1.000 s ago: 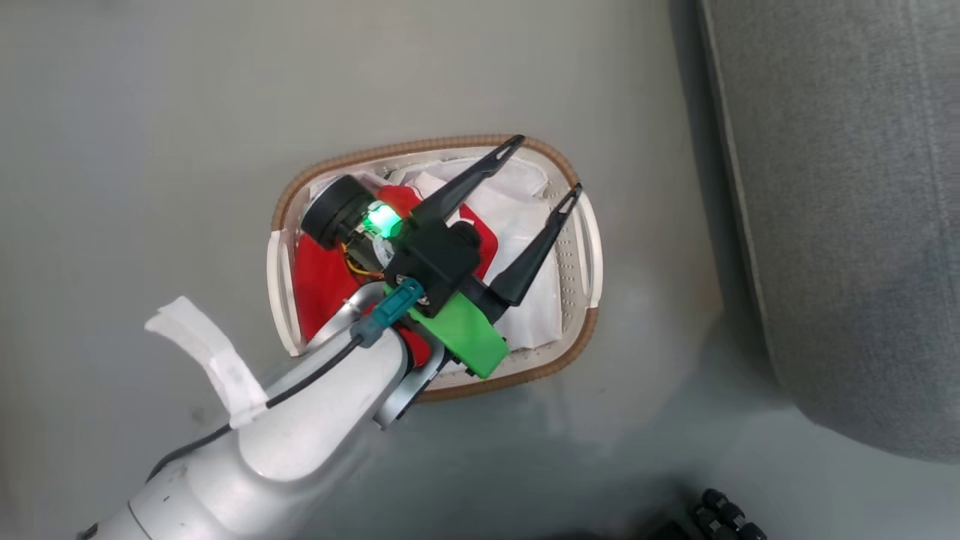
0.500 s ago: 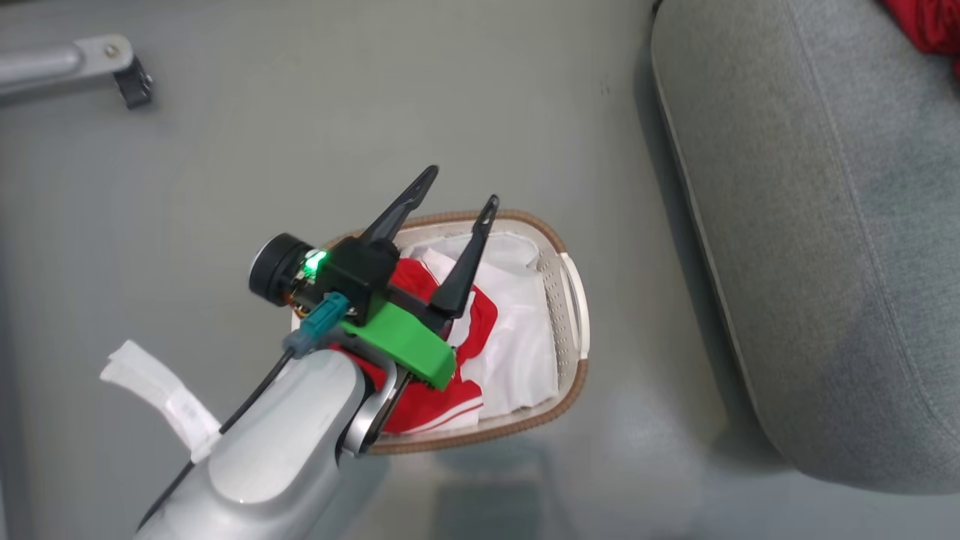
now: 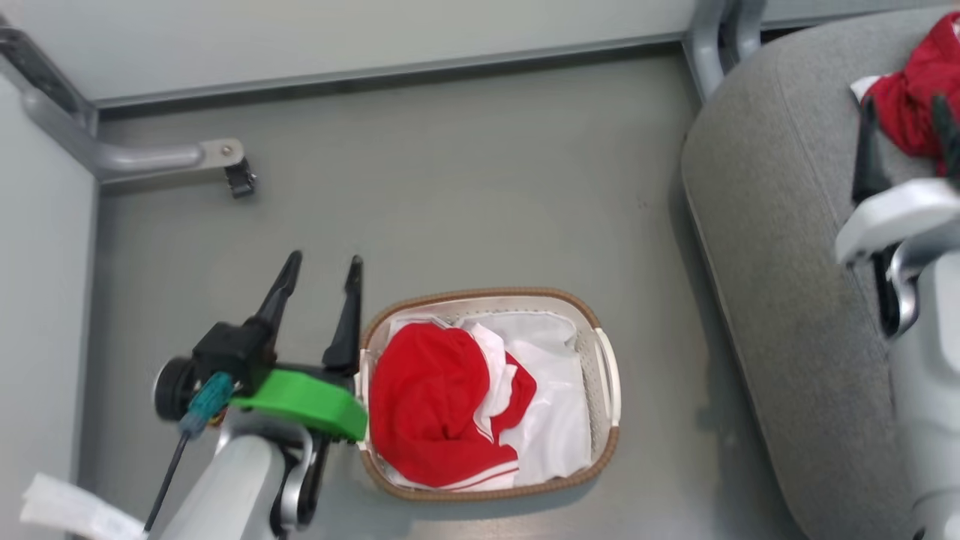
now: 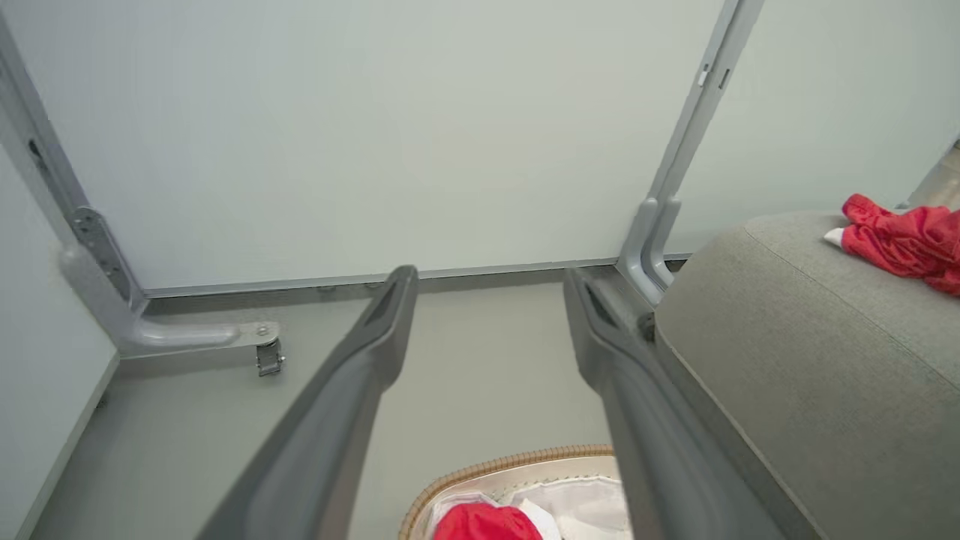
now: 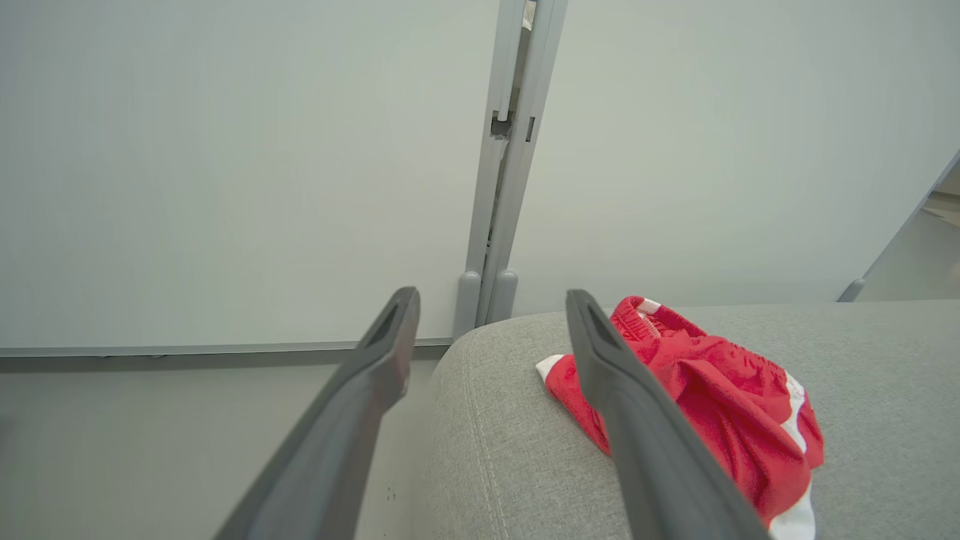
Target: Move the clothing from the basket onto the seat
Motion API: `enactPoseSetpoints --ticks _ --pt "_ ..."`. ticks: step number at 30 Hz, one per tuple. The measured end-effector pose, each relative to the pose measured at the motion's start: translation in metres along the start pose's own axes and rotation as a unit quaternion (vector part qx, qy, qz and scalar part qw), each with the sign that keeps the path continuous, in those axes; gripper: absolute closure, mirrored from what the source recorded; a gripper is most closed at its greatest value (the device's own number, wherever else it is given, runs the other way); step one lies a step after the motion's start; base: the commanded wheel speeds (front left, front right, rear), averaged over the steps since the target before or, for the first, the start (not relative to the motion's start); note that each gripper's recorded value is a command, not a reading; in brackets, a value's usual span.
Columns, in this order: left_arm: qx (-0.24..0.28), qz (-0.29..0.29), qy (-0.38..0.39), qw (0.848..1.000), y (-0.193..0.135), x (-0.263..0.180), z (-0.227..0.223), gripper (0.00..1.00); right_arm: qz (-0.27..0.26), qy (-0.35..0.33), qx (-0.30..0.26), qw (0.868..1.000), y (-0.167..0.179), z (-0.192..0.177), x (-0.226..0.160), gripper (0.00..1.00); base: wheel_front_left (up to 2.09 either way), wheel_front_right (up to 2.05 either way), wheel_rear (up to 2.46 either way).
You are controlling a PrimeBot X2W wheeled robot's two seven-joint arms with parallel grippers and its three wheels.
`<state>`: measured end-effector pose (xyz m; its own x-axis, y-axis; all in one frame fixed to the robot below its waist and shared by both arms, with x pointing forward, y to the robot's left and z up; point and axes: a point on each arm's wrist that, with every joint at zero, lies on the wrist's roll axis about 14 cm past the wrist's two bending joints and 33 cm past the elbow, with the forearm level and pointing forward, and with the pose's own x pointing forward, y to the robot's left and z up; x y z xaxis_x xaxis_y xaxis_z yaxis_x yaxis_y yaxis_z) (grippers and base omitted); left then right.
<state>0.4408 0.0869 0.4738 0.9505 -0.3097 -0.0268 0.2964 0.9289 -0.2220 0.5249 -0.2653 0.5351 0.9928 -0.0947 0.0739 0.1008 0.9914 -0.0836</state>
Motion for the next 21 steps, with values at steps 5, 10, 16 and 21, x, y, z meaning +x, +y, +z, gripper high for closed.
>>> enactPoseSetpoints --ticks 5,10,16,21 --pt "-0.012 0.083 -0.006 0.996 0.037 -0.04 0.002 0.0 0.035 0.002 0.031 0.999 0.042 -0.012 -0.037 0.0 0.0 0.0 0.0" --pt "-0.015 0.138 -0.003 0.99 0.059 -0.083 -0.004 0.0 0.064 0.005 0.054 0.996 0.071 -0.019 -0.075 0.0 0.0 0.0 0.0" --pt "-0.002 0.163 -0.001 0.987 0.068 -0.114 -0.007 0.0 0.098 0.015 0.09 0.991 0.096 -0.025 -0.111 0.0 0.0 0.0 0.0" --pt "-0.011 0.172 -0.003 0.985 0.066 -0.13 -0.011 0.0 0.126 0.019 0.12 0.985 0.115 -0.023 -0.134 0.0 0.0 0.0 0.0"
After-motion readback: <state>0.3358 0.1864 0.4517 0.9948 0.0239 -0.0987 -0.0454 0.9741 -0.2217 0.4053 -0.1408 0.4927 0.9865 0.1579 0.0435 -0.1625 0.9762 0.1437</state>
